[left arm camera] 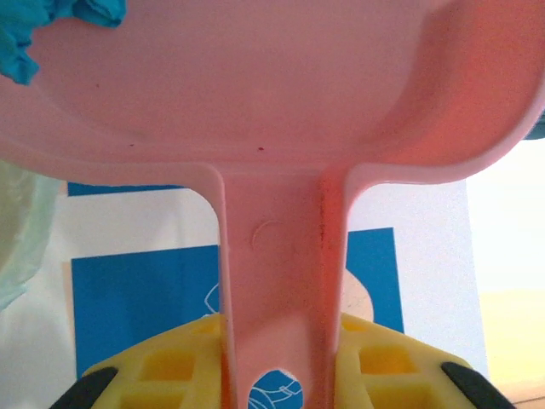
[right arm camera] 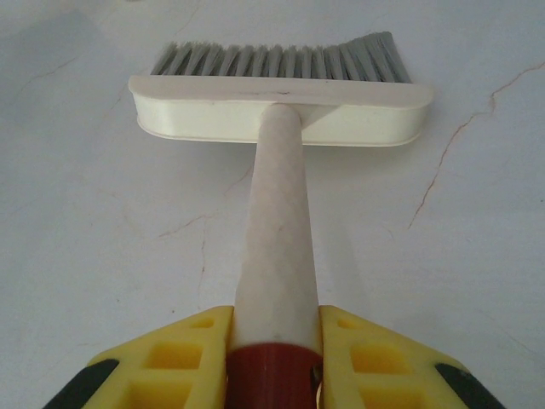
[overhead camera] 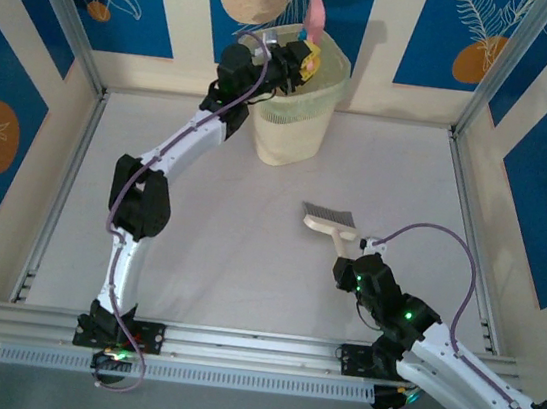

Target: Sweep away the paper scraps from the table

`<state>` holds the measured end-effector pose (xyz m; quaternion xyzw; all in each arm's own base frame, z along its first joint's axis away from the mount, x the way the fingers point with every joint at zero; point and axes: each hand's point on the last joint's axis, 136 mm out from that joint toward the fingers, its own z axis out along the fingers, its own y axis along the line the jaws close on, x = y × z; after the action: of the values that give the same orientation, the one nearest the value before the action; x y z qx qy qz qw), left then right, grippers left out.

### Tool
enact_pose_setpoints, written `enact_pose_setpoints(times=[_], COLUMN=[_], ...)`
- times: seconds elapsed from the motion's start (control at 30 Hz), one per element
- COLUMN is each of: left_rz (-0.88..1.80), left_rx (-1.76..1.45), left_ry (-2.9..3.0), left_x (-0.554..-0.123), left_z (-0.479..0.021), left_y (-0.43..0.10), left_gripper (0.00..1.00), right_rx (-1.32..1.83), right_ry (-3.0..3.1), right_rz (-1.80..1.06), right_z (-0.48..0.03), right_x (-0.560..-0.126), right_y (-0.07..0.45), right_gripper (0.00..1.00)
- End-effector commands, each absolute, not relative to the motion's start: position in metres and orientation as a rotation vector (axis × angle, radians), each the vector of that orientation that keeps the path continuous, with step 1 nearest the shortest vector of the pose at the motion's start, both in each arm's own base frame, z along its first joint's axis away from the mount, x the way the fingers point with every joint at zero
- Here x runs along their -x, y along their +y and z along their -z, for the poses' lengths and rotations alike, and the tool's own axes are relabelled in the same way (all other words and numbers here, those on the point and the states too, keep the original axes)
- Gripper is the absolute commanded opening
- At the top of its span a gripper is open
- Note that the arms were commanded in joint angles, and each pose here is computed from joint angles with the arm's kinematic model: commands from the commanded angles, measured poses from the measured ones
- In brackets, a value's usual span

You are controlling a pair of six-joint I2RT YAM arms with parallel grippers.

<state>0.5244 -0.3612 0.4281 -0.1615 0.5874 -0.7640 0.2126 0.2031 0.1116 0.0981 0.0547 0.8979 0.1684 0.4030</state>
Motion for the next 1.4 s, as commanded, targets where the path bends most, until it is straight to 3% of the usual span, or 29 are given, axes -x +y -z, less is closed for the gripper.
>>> enact_pose_setpoints(times=[0.0,0.63,1.13,1.37], left_rz=[2.202,2.251,2.116,1.722], left_rx=[0.442,0.364,-0.019,-0.158], left_ry=[1.464,1.425,1.672,1.901], left_x=[-0.529,-0.508,-0.396,-0.327], left_z=[-0.445,-0.454,-0.469,-0.418], left_y=[-0.354,-0.37,-0.402,-0.381], left_gripper=[0.0,0.0,0.0,0.0], right_rx=[-0.136,-0.146,-0.153,-0.155], right_ry=[2.247,2.251,2.247,2.242], right_rz=[-0.459,-0.468,-0.469,-0.478], right_z=[-0.101,-0.1,-0.1,-0.099], right_x=[-0.205,-0.205,-0.206,-0.205], right_y=[0.115,0.114,0.114,0.114], right_gripper=[0.0,0.0,0.0,0.0])
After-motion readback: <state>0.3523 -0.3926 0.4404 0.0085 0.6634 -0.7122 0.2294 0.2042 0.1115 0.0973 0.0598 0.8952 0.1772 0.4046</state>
